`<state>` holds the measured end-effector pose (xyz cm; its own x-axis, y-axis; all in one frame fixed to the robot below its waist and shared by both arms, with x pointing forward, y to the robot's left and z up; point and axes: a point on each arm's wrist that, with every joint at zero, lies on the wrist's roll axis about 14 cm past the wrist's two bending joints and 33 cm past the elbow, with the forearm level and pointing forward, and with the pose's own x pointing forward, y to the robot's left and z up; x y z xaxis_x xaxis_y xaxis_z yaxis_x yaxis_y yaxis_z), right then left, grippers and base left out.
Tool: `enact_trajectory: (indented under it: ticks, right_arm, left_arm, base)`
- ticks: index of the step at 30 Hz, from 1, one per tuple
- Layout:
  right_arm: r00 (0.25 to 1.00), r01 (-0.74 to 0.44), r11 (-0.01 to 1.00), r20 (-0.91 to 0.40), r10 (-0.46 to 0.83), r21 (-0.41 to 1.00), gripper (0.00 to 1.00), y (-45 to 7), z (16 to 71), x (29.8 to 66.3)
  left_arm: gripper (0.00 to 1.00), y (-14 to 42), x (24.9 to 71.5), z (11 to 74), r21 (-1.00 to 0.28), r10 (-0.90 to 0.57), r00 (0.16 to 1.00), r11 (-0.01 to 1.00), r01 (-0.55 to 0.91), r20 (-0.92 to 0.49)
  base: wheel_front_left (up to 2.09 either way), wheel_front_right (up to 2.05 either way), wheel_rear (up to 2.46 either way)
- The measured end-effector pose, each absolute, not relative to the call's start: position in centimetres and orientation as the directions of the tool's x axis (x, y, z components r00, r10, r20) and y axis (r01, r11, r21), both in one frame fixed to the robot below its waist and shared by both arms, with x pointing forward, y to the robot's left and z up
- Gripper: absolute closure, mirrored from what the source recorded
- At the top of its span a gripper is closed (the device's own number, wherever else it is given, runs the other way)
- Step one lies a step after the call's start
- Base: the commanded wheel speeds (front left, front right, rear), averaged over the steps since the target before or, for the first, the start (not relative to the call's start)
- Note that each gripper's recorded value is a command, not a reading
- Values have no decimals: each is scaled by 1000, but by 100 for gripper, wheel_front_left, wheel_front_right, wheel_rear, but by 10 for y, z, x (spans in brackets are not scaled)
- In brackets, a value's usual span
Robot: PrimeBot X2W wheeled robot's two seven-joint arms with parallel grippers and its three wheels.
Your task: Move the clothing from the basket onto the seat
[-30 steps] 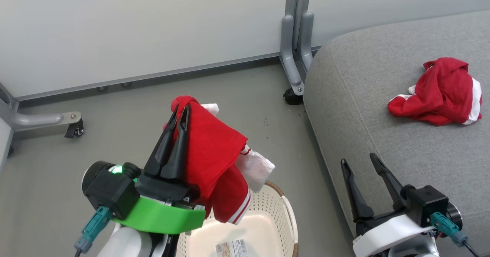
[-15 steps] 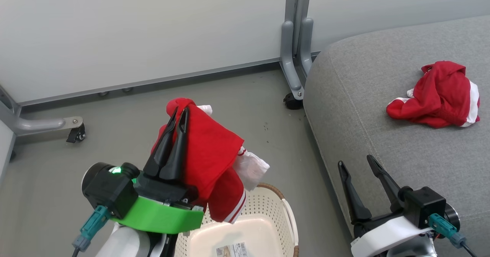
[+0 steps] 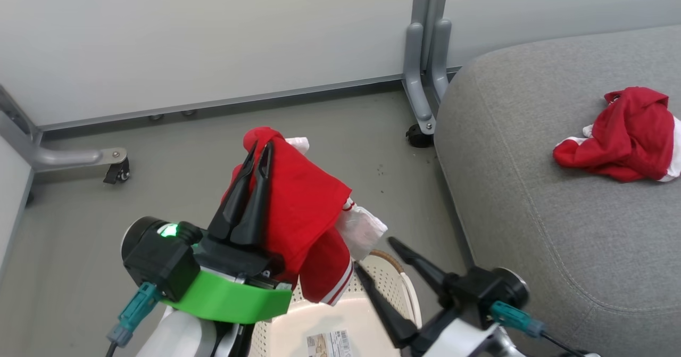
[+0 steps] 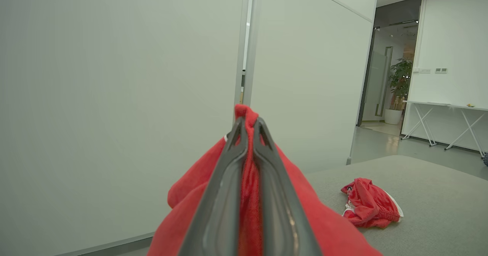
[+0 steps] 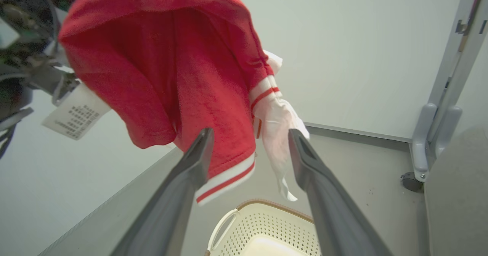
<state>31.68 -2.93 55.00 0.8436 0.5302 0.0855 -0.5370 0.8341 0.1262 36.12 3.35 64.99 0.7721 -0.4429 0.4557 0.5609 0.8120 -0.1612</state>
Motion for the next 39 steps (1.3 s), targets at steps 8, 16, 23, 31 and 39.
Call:
enact_trajectory:
  ticks: [8,16,23,31,39]
  right_arm:
    - [723,-690,721,127,679,70,0,20,563,332]
    - [681,-729,683,130,720,37,0,42,564,355]
    - [661,-748,662,138,738,43,100,54,567,363]
    - [652,-756,653,149,743,52,100,57,567,365]
    - [649,-758,650,151,745,55,100,59,566,366]
  left_arm:
    - [100,30,361,649,-173,-444,770,805,567,458]
    - [100,30,359,650,-175,-445,768,803,570,461]
    - [100,29,357,650,-176,-450,764,798,576,462]
    - [100,29,358,650,-178,-448,766,799,575,462]
    - [100,27,357,648,-175,-454,766,798,577,455]
  base:
    - [0,0,0]
    - [0,0,0]
    - [0,0,0]
    - [0,0,0]
    - [0,0,0]
